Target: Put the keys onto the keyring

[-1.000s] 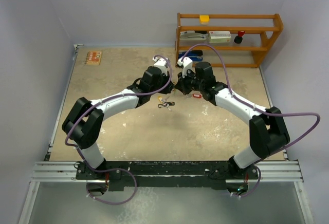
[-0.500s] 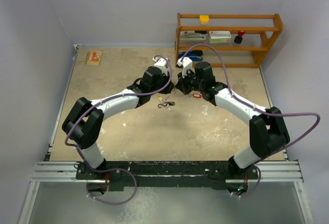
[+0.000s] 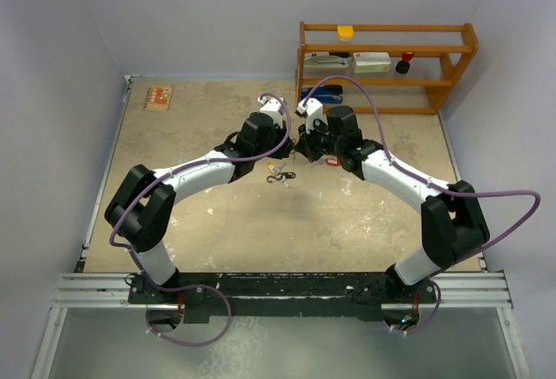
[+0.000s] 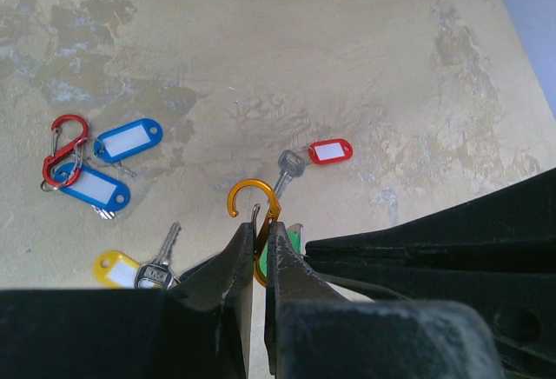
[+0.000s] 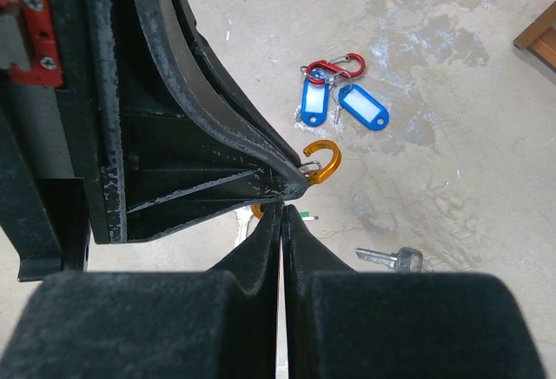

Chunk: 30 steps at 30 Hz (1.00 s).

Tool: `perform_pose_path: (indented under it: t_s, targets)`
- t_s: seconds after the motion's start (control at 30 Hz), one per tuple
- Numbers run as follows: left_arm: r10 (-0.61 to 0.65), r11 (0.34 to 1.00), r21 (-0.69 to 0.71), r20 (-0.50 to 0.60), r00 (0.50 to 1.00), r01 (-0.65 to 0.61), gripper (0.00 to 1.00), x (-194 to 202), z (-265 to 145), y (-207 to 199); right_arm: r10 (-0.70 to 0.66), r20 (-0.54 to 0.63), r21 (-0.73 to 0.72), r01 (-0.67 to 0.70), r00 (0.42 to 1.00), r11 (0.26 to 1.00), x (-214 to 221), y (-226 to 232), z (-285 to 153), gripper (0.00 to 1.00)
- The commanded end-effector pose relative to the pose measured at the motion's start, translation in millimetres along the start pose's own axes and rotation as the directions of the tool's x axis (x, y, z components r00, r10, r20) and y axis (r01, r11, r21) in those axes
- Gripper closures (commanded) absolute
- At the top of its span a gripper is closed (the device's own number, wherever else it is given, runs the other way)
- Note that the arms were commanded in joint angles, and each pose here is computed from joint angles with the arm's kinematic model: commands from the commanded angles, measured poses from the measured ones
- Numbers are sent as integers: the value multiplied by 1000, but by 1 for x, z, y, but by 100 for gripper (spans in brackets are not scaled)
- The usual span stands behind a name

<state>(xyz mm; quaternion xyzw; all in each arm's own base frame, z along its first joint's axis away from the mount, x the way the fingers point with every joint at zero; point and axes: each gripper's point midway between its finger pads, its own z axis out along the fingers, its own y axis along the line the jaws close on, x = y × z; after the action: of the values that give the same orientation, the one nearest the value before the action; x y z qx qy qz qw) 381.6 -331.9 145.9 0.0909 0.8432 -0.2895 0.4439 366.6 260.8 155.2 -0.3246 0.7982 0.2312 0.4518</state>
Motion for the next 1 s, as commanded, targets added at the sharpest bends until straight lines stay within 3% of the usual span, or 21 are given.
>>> perform_pose_path:
  t_s: [0.0, 0.4, 0.6, 0.73, 0.97]
  targets:
    - [16, 999, 34, 79, 997, -18, 100, -29, -3, -16, -29, -1, -13, 29, 1000, 999, 1, 5, 0, 100]
    - [9, 1000, 29, 80, 997, -11, 100, -29, -2, -15, -38, -11, -33, 38, 999, 999, 5, 14, 0, 100]
    - [9, 1000, 2, 85, 996, -9, 100, -30, -2, -10, -24, 29, 20, 23, 999, 1000, -2, 9, -9, 63]
    - [11, 1000, -8, 88, 996, -10, 100, -31, -3, -9, 24, 32, 75, -27, 999, 997, -1, 3, -17, 59]
    - [-7, 998, -56, 99, 995, 13, 100, -33, -6, 0, 117, 54, 292, -128, 992, 948, 7, -29, -35, 54]
